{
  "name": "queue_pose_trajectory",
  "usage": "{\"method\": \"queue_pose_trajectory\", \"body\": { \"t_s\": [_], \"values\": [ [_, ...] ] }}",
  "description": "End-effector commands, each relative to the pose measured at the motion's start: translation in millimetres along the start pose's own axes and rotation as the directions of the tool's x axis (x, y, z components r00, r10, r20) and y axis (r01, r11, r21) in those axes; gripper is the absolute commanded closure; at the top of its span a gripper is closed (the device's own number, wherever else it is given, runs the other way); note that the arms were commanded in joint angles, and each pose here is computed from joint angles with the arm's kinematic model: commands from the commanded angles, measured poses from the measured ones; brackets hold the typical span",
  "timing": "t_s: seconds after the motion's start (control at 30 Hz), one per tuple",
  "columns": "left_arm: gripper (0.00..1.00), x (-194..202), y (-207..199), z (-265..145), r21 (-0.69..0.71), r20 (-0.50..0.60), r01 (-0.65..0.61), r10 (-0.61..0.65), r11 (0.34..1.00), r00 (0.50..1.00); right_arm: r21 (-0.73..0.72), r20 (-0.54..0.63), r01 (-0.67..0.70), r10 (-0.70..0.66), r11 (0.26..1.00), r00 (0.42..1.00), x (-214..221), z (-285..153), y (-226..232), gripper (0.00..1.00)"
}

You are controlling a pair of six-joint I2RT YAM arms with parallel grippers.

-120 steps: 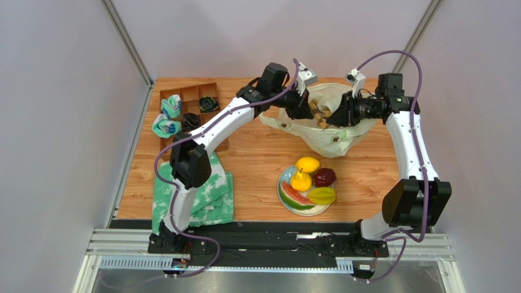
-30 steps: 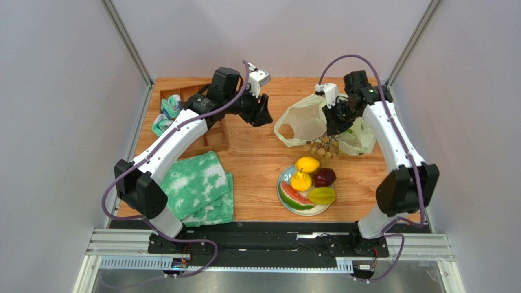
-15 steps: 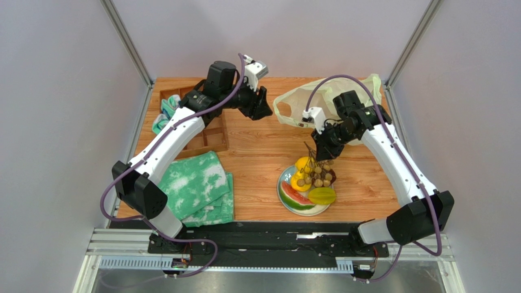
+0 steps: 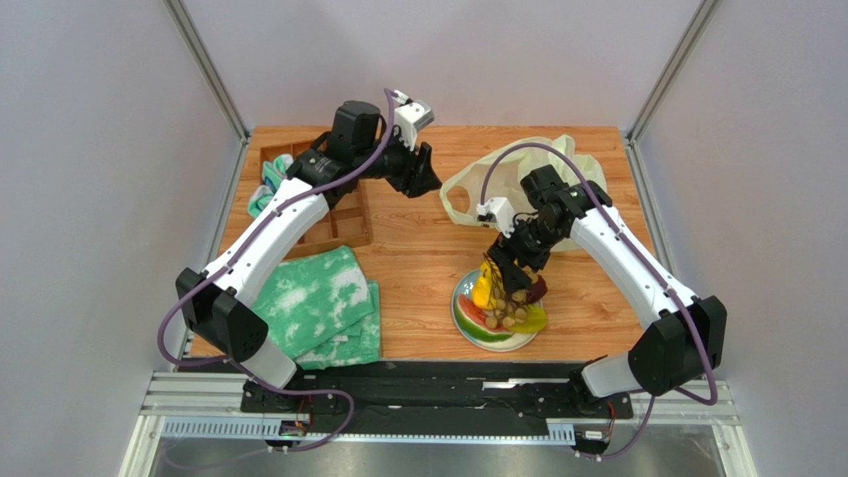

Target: Take the fake fruits out of the plastic bag

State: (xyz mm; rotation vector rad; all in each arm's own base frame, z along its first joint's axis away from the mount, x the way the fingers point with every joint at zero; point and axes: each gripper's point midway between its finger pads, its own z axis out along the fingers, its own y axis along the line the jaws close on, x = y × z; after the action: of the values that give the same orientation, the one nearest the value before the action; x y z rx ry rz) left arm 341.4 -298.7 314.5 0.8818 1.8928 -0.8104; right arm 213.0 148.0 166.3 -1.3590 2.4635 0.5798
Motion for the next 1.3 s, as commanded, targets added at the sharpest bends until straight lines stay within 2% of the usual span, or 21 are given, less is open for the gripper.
{"method": "queue_pose_trajectory", "body": {
  "t_s": [0.0, 0.07, 0.13, 0.23, 0.3, 0.4, 0.43, 0.53, 0.6, 0.73, 0.8, 0.9, 1.0, 1.07, 1.1, 1.13, 1.2, 1.23, 1.27],
  "values": [
    [0.38, -7.8, 0.9, -0.4, 0.0, 0.026, -0.029, 0.029, 1.0, 0.999, 0.076, 0.058, 0.027, -0.031, 0.997, 0.998, -16.6, -21.2, -5.4, 0.0],
    [0.32, -3.8, 7.3, 3.9, -0.025, 0.014, -0.014, 0.014, 1.0, 1.0, 0.101, 0.102, 0.007, -0.017, 0.995, 0.995, -24.5, -33.9, -7.4, 0.0],
    [0.19, 3.3, 17.5, 11.6, -0.064, -0.007, 0.013, -0.014, 0.998, 1.0, 0.113, 0.172, 0.006, -0.026, 0.994, 0.985, -40.2, -52.1, -6.6, 0.0],
    [0.17, 12.8, 29.9, 24.9, -0.094, -0.037, 0.074, -0.078, 0.993, 0.996, 0.158, 0.244, -0.023, -0.016, 0.987, 0.97, -63.2, -64.7, -15.1, 0.0],
    [0.17, 18.8, 36.6, 34.4, -0.097, -0.047, 0.164, -0.169, 0.982, 0.985, 0.192, 0.273, -0.06, 0.005, 0.98, 0.962, -75.3, -63.8, -28.4, 0.0],
    [0.19, 27.5, 28.2, 41.5, -0.045, -0.065, 0.261, -0.264, 0.964, 0.962, 0.343, 0.224, -0.118, 0.041, 0.932, 0.974, -75.0, -54.8, -73.0, 0.0],
    [0.19, 28.7, 24.6, 42.5, -0.024, -0.067, 0.271, -0.272, 0.962, 0.96, 0.462, 0.193, -0.142, 0.057, 0.876, 0.979, -67.9, -61.9, -97.3, 0.0],
    [0.19, 33.2, 22.4, 38.6, -0.03, -0.067, 0.285, -0.286, 0.958, 0.956, 0.611, 0.191, -0.127, 0.01, 0.781, 0.981, -74.6, -86.3, -126.9, 0.0],
    [0.19, 33.8, 21.0, 32.1, -0.034, -0.058, 0.271, -0.272, 0.962, 0.96, 0.657, 0.205, -0.127, -0.015, 0.743, 0.979, -82.5, -101.7, -134.0, 0.0],
    [0.2, 35.3, 16.5, 25.3, -0.025, -0.045, 0.253, -0.254, 0.967, 0.966, 0.745, 0.12, -0.064, -0.038, 0.664, 0.992, -73.9, -112.3, -148.4, 0.0],
    [0.2, 33.9, 13.0, 22.3, -0.012, -0.039, 0.251, -0.251, 0.968, 0.967, 0.761, 0.084, -0.042, -0.034, 0.647, 0.996, -66.2, -107.5, -153.9, 0.0],
    [0.2, 37.5, 11.4, 20.9, -0.011, -0.045, 0.255, -0.255, 0.967, 0.966, 0.746, 0.015, 0.007, -0.028, 0.666, 1.0, -55.6, -86.9, -160.0, 0.0],
    [0.2, 44.7, 17.6, 25.3, -0.041, -0.058, 0.274, -0.276, 0.961, 0.959, 0.771, -0.086, 0.093, -0.041, 0.629, 0.995, -49.5, -71.2, -182.3, 0.16],
    [0.17, 49.6, 23.5, 29.6, -0.069, -0.065, 0.292, -0.296, 0.954, 0.953, 0.778, -0.096, 0.101, -0.041, 0.62, 0.995, -56.6, -69.7, -191.7, 0.9],
    [0.14, 52.2, 30.4, 30.1, -0.107, -0.063, 0.293, -0.3, 0.95, 0.952, 0.791, -0.041, 0.07, -0.062, 0.607, 0.997, -78.0, -85.3, -192.7, 1.0],
    [0.01, 53.4, 37.2, 29.8, -0.148, -0.061, 0.295, -0.306, 0.944, 0.95, 0.771, -0.038, 0.067, -0.059, 0.633, 0.998, -84.9, -78.5, -195.1, 1.0],
    [0.01, 56.1, 49.7, 26.8, -0.219, -0.056, 0.284, -0.302, 0.934, 0.952, 0.685, 0.012, 0.069, -0.105, 0.726, 0.994, -106.4, -74.6, -177.4, 1.0],
    [0.01, 54.1, 52.8, 25.5, -0.224, -0.056, 0.272, -0.291, 0.936, 0.955, 0.682, 0.075, 0.057, -0.147, 0.729, 0.986, -131.8, -90.8, -171.2, 1.0],
    [0.01, 53.3, 55.4, 23.0, -0.236, -0.05, 0.275, -0.294, 0.932, 0.954, 0.652, 0.088, 0.065, -0.16, 0.756, 0.983, -138.2, -92.9, -160.0, 1.0]
  ]
}}
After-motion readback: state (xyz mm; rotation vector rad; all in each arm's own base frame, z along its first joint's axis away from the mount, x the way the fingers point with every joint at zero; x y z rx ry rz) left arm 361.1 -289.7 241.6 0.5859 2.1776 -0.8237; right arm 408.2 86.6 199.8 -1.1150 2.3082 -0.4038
